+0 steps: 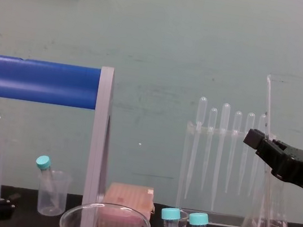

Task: Hold the thermometer with one hand and immerse one end into the beaker, then reinsert it into the test tube rack.

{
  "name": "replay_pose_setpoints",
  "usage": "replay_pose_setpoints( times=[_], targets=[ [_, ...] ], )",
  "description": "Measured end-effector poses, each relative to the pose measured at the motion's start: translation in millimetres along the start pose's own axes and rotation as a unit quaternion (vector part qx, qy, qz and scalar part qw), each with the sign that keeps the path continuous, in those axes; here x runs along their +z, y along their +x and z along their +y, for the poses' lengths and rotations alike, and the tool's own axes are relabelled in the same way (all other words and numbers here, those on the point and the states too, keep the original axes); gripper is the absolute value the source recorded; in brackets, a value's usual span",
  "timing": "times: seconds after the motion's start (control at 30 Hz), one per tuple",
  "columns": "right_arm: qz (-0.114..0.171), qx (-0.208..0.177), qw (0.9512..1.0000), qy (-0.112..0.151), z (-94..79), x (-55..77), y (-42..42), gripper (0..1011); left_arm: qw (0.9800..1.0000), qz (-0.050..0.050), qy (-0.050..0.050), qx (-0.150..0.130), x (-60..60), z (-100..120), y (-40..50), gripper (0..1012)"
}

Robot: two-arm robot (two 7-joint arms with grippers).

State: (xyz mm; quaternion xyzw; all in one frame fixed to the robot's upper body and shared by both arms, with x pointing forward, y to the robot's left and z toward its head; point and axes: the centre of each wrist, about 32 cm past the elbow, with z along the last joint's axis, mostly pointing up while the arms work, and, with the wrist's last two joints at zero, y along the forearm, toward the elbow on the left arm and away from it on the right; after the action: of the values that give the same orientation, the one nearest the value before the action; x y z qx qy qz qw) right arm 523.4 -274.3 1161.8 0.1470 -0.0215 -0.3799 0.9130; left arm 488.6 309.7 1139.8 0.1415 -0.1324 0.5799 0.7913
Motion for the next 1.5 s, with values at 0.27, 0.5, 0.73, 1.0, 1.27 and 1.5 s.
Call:
replay_pose_setpoints(
  times=[0.27,0.5,0.73,1.0,1.27,1.5],
  targets=[
    [0.000,0.001,1.0000,0.001,0.1,0.1,0.2,72,1.0000,0.000,0.000,0.000,0.0,0.0,0.0,1008],
    [0.000,0.001,1.0000,0.001,0.2,0.2,0.2,293,1.0000,0.000,0.000,0.000,0.0,0.0,0.0,1008],
    [0.000,0.001,1.0000,0.001,0.2,0.2,0.3,494,1.0000,0.000,0.000,0.000,0.0,0.0,0.0,1008],
    [0.000,0.001,1.0000,0.001,0.2,0.2,0.3,755,1.0000,0.000,0.000,0.000,0.0,0.0,0.0,1008],
    [0.000,0.001,1.0000,0.001,0.2,0.2,0.3,959,1.0000,0.000,0.000,0.000,0.0,0.0,0.0,1008],
    [0.000,0.001,1.0000,0.001,0.2,0.2,0.3,1003,1.0000,0.000,0.000,0.000,0.0,0.0,0.0,1008]
  ],
)
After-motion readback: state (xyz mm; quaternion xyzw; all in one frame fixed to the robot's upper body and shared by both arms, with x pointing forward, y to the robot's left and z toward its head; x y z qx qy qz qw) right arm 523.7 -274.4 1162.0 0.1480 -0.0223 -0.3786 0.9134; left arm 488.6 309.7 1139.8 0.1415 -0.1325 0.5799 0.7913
